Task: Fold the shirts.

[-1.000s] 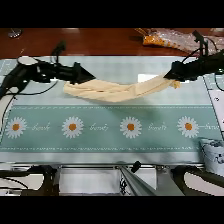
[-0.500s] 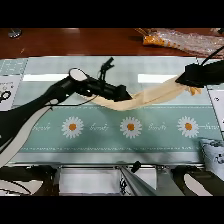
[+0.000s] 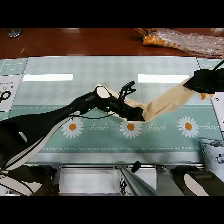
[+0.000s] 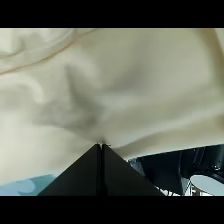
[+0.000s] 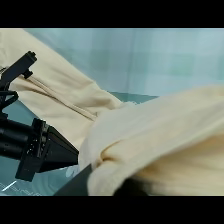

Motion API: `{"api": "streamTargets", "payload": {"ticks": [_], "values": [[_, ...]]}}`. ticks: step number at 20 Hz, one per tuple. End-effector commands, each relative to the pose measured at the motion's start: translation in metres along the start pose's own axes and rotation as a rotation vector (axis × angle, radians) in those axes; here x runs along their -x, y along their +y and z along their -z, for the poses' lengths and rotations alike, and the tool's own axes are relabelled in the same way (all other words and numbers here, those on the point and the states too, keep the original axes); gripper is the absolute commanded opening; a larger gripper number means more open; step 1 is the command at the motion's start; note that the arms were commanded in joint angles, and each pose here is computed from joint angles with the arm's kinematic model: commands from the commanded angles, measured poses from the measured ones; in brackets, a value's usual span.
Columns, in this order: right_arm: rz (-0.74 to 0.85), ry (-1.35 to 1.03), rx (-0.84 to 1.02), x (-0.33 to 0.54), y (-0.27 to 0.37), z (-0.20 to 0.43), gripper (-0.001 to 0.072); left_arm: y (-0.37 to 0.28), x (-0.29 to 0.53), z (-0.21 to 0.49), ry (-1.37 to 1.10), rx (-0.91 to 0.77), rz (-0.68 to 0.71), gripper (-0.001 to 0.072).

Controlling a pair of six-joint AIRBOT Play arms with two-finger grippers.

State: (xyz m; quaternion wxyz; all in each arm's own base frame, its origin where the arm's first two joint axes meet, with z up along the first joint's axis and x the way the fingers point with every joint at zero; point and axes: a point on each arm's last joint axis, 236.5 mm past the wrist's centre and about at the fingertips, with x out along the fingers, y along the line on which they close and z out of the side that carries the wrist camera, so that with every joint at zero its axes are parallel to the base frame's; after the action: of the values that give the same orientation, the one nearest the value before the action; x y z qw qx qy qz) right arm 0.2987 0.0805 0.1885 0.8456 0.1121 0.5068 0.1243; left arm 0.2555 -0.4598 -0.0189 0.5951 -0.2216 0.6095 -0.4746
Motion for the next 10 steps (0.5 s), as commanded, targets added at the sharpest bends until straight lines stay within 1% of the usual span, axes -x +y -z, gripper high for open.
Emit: {"api": "streamTargets", "payload": {"ticks": [1,4,6,10], "values": [[-0.003,0.013,-0.003,-0.001,0.001,0.004,0.0018,0.007,0.03,-0.021,-0.048,-0.002,0.008,0.0017],[-0.03,0.067,-0.006,-0.021,0.005,0.019,0.0018,-0.014,0.109,-0.062,-0.21,-0.073,0.025,0.0017],[-0.057,0.063,0.018,-0.047,0.019,0.023,0.0017,-0.029,0.173,-0.083,-0.342,-0.148,0.006,0.0017],[-0.154,0.011,0.059,-0.107,0.071,0.003,0.0017,-0.046,0.3,-0.086,-0.54,-0.224,-0.061,0.0017]]}}
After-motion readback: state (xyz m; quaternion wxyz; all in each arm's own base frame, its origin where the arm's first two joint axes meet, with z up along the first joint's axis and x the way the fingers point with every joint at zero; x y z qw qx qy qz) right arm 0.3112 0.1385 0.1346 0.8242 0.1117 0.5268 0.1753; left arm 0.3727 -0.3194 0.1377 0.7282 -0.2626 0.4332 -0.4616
